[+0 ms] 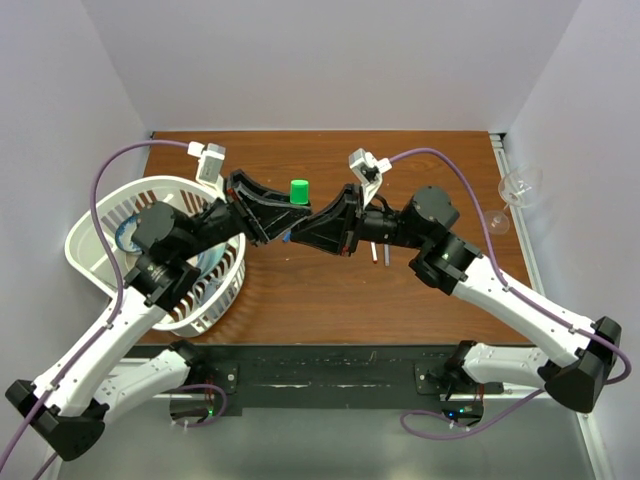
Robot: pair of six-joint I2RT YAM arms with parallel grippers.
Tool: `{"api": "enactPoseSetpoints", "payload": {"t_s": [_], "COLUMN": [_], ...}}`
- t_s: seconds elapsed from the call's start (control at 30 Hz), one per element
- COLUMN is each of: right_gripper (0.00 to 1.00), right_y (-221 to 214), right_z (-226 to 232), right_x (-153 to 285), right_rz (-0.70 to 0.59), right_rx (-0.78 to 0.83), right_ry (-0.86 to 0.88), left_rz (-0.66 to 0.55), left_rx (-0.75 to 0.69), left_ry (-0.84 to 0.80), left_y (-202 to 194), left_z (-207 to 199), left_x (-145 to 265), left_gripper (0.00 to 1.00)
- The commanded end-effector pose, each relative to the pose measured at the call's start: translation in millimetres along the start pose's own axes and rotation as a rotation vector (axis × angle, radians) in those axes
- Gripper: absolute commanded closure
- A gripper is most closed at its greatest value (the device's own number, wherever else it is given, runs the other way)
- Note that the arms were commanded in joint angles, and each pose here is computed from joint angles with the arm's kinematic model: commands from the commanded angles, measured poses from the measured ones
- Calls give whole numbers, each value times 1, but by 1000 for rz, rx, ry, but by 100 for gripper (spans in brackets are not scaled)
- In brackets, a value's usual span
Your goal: Insert the pens into the pen caps
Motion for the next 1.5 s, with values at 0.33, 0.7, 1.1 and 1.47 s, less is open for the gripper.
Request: {"api": "enactPoseSetpoints", "payload": {"t_s": [0.33, 0.7, 1.1, 1.47], "right_gripper": [100, 49, 34, 45], "right_y": [28, 10, 48, 58], "right_z": [26, 25, 46, 50], "right_x": [5, 36, 26, 10], "right_rz": [-107, -21, 29, 18], "right_rx": [58, 38, 119, 116], "right_ry": [56, -91, -104, -36], "left_rz": [-39, -21, 126, 157], "left_rx": [-1, -85, -179, -135], "left_ry": [-30, -76, -255, -272], "left_y": [-1, -8, -36, -44], "left_z": [-3, -8, -22, -18], "left_x": [2, 10, 26, 23], "left_gripper": [86, 100, 100, 100]}}
Point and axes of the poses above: each gripper's point midway between its finger pads, its own x axis back along the fingers, its own z axis along the line the jaws close on, y = z × x, the point moved 5 cm from there along x, back along the fingers, and after that the axes turned 10 degrees about -x, right-handed, at the moved point
